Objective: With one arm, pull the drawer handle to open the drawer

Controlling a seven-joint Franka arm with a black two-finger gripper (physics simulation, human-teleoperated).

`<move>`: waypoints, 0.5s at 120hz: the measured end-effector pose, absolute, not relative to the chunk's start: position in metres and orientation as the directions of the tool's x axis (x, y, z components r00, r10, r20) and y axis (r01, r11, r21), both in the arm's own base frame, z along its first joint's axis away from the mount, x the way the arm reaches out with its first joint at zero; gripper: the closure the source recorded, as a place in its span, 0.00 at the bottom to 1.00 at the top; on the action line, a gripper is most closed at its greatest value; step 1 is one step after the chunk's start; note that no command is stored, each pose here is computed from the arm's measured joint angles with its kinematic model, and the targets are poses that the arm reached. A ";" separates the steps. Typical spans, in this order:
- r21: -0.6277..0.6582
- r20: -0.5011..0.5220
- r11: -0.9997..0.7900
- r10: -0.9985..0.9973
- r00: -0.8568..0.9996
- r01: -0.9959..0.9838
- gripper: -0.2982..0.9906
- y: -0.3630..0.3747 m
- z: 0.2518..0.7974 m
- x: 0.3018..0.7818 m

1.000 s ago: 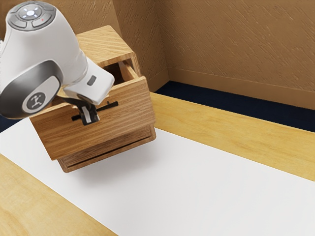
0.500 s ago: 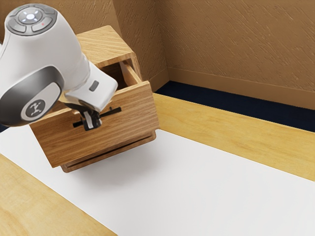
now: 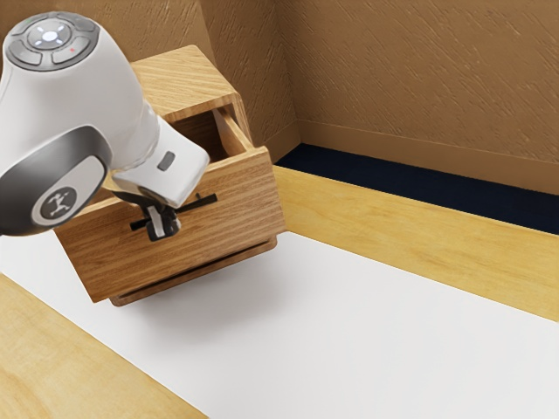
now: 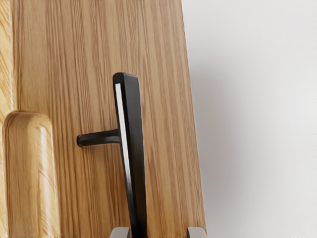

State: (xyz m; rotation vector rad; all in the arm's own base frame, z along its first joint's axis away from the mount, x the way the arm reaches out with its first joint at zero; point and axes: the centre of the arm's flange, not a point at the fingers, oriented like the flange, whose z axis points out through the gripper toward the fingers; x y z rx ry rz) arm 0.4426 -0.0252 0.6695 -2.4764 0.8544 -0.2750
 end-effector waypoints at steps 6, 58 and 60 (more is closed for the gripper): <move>-0.520 0.026 -0.676 -0.623 0.781 -0.522 0.72 -0.027 0.670 0.442; -0.546 0.032 -0.660 -0.632 0.774 -0.516 0.74 -0.053 0.683 0.418; -0.549 0.035 -0.658 -0.634 0.773 -0.515 0.74 -0.056 0.685 0.416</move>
